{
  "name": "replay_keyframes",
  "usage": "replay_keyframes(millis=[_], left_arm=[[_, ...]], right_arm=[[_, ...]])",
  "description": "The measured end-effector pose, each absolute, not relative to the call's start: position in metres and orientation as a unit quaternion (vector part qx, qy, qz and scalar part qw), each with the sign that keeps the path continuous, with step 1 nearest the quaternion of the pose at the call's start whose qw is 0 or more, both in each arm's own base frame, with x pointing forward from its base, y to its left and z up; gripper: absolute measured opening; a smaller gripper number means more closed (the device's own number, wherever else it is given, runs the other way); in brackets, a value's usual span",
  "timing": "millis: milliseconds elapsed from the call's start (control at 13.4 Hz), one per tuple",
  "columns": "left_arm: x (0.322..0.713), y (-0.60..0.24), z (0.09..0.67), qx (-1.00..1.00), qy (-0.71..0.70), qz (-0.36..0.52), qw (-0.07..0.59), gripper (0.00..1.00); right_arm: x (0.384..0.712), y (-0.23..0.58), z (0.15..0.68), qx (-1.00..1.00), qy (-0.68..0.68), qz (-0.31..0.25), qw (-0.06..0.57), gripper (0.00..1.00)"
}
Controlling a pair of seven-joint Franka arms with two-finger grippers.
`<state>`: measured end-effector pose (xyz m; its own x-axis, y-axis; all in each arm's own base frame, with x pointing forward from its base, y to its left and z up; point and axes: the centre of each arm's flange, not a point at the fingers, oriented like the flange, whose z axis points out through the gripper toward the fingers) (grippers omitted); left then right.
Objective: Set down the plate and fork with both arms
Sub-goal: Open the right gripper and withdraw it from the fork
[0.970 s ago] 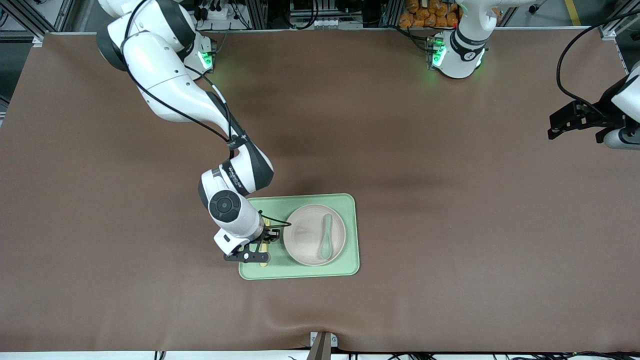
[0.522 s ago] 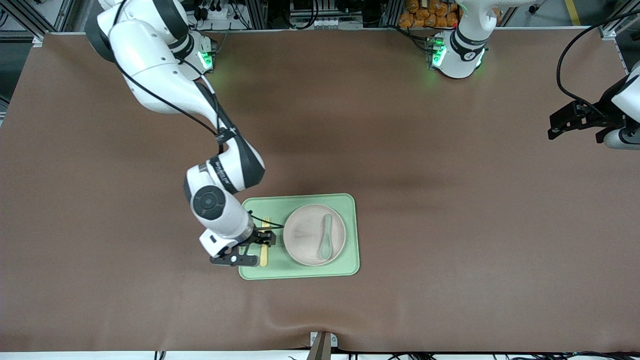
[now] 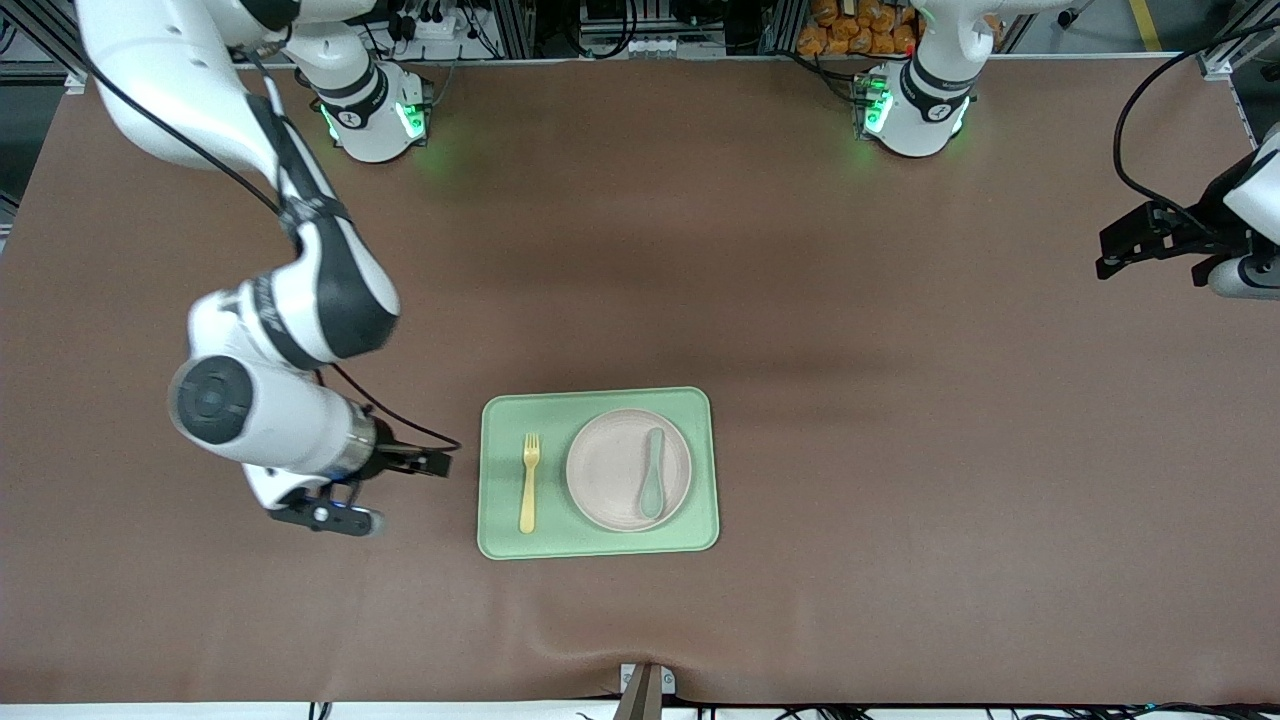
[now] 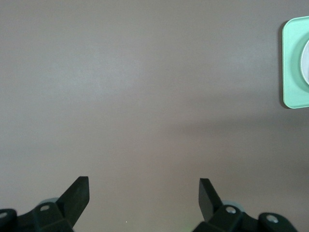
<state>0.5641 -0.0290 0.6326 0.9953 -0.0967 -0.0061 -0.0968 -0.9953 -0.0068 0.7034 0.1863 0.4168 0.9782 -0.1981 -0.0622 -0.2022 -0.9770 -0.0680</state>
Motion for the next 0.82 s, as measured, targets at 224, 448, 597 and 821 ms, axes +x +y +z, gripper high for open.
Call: replay_keyframes(millis=[224, 448, 597, 821], left_arm=[[0.564, -0.029, 0.633, -0.999, 0.048, 0.003, 0.004, 1.0], [0.564, -0.029, 0.633, -0.999, 0.049, 0.002, 0.004, 1.0], [0.564, -0.03, 0.633, -0.999, 0.049, 0.002, 0.004, 1.0], [0.564, -0.031, 0.633, -0.999, 0.05, 0.002, 0.004, 1.0]], right_arm=[[0.685, 0.157, 0.479, -0.993, 0.113, 0.034, 0.024, 1.0], [0.663, 0.145, 0.539, -0.993, 0.118, 0.016, 0.024, 1.0], [0.646, 0.137, 0.578, -0.993, 0.113, -0.001, 0.031, 1.0], [0.615, 0.104, 0.613, -0.996, 0.085, -0.016, 0.016, 1.0]])
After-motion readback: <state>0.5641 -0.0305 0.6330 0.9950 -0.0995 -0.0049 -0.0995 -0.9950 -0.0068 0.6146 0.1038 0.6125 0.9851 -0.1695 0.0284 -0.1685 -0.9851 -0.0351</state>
